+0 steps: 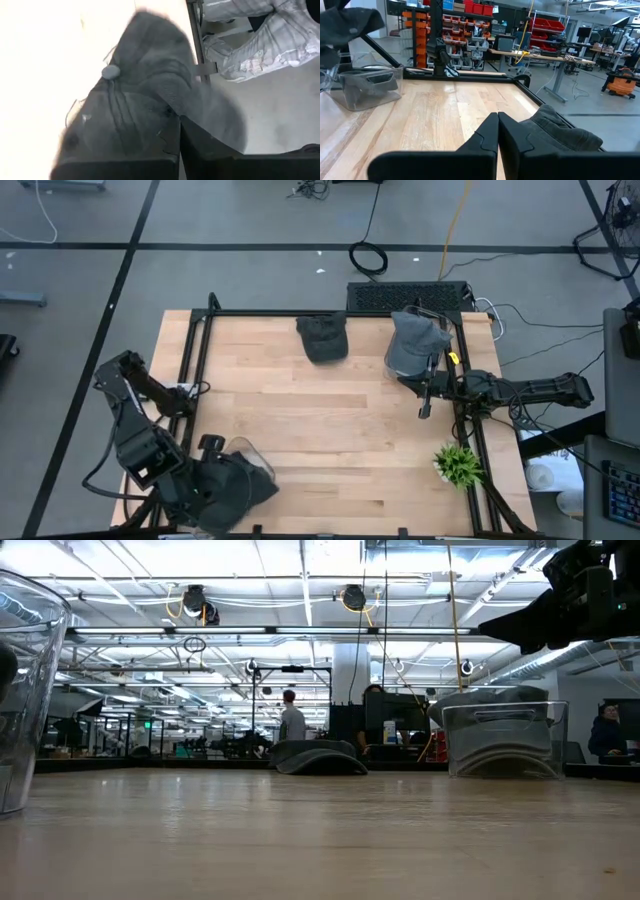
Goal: Pick & Place hat
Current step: Put the left black cap into the bottom transparent bin
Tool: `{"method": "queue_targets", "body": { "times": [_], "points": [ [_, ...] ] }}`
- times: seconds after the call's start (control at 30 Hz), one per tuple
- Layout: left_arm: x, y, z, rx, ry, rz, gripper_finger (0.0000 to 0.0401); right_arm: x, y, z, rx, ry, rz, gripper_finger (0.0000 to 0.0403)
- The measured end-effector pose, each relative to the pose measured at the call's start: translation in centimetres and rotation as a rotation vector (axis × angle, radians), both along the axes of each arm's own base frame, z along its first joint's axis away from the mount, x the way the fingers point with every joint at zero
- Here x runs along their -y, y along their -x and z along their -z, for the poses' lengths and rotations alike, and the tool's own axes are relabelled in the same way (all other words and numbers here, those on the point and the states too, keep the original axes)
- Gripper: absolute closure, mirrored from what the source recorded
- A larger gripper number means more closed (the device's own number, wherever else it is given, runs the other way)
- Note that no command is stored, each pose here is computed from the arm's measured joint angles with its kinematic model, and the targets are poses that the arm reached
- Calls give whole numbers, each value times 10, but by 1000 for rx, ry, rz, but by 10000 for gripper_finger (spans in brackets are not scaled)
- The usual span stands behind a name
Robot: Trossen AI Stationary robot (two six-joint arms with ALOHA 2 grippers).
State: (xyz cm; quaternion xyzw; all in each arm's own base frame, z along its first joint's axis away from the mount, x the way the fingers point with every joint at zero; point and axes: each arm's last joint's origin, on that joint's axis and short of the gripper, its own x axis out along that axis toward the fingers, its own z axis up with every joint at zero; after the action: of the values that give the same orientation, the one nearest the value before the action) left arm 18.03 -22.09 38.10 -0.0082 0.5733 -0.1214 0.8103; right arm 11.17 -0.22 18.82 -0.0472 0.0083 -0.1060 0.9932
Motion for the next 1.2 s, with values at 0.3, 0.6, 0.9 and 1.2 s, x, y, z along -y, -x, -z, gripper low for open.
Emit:
{"method": "queue_targets", "body": {
  "times": [0.3, 0.6, 0.9, 1.2],
  "points": [
    [5, 15, 2, -146, 53, -107, 399, 0, 0, 0, 0, 0, 0, 403],
    [11, 20, 10, -207, 82, -182, 398, 0, 0, 0, 0, 0, 0, 403],
    [10, 20, 27, -243, 27, -166, 396, 0, 0, 0, 0, 0, 0, 403],
    [3, 18, 52, -285, -89, -134, 398, 0, 0, 0, 0, 0, 0, 403]
  ]
}}
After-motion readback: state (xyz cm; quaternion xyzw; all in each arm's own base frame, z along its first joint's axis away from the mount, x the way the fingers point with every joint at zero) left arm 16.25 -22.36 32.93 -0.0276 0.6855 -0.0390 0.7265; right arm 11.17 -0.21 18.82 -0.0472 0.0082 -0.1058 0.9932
